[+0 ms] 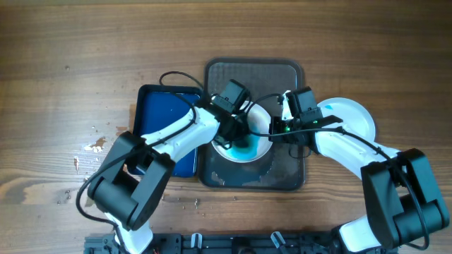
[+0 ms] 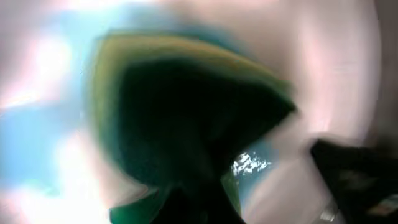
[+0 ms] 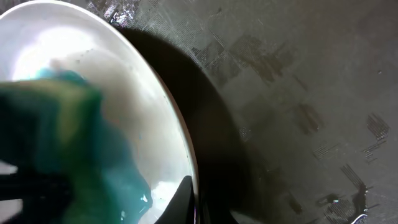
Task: Clean dirty plates on tray and stack at the side
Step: 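Scrub the plate held by the right gripper with the left sponge, then lift and tilt the plate over the blue tray with the right gripper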
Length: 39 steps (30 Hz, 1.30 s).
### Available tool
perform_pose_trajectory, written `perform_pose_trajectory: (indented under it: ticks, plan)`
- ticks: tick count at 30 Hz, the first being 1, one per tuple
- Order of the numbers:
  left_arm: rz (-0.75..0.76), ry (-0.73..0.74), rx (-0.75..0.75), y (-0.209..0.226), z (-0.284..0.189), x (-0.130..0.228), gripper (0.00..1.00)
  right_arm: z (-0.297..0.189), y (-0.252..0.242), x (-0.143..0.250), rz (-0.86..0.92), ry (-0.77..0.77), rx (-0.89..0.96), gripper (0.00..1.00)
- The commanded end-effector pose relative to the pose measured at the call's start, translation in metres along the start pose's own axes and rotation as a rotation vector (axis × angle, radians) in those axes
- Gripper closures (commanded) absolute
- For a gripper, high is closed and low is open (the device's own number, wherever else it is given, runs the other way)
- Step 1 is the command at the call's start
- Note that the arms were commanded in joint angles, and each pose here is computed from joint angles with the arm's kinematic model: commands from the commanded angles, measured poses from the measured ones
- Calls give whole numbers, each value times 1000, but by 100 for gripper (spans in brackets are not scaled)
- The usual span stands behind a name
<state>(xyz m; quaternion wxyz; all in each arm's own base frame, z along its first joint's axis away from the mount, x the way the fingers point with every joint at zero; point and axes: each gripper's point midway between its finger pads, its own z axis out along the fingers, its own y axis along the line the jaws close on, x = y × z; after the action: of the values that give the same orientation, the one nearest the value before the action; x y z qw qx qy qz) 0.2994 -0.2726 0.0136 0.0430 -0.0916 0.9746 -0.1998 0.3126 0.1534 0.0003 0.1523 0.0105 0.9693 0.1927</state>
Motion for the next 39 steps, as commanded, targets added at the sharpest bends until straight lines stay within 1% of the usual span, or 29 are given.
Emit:
perform_pose_trajectory:
  ticks: [1, 3, 4, 7, 9, 11, 15, 17, 19, 21, 23, 25, 26, 28, 29, 30, 31, 35, 37, 39]
  plan:
    - [17, 168, 187, -42, 27, 36, 96, 11, -5, 17, 21, 62, 8, 96]
    - [-1, 207, 152, -35, 46, 49, 96, 11, -5, 19, 23, 71, 12, 96]
    - [-8, 215, 135, -31, 48, 50, 96, 11, -6, 19, 24, 72, 12, 96]
    - [-59, 196, 57, -8, 44, 41, 96, 11, -5, 19, 24, 72, 11, 96]
    - [-116, 120, -85, 28, 29, 22, 96, 11, -3, 20, 24, 78, -3, 96]
    - [-135, 52, -202, 57, 11, 8, 96, 11, -2, 20, 25, 78, -5, 96]
    - [-173, -42, -412, 110, -28, -10, 96, 11, -2, 20, 24, 77, -6, 96]
    - [-166, -43, -422, 115, -35, -12, 96, 11, -2, 20, 24, 77, -6, 96]
    - [-144, -36, -408, 110, -41, -11, 96, 11, -2, 20, 24, 78, -6, 96]
    - [-157, 0, -331, 95, -55, -4, 96, 11, -2, 21, 25, 81, -10, 96]
    - [-151, 28, -198, 76, -85, 0, 96, 11, -1, 21, 25, 82, -12, 96]
    - [-142, -22, -139, 76, -120, -6, 96, 11, -1, 21, 24, 82, -12, 96]
    - [-137, -72, -154, 87, -140, -12, 96, 11, -1, 21, 24, 82, -12, 96]
    - [-195, -202, -321, 135, -175, -24, 96, 11, -1, 21, 25, 82, -12, 96]
    - [-229, -243, -414, 161, -184, -27, 96, 11, -1, 21, 25, 81, -12, 96]
    - [-259, -255, -472, 180, -185, -28, 96, 11, -1, 21, 25, 81, -11, 96]
    - [-283, -253, -496, 194, -179, -28, 96, 11, -1, 21, 25, 82, -11, 96]
    - [-372, -226, -475, 239, -132, -24, 96, 10, -2, 22, 26, 85, -10, 95]
    - [-438, -216, -485, 264, -117, -23, 96, 10, -2, 22, 24, 86, -9, 96]
    - [-432, -186, -451, 268, -111, -25, 96, 10, -1, 21, 22, 84, -11, 96]
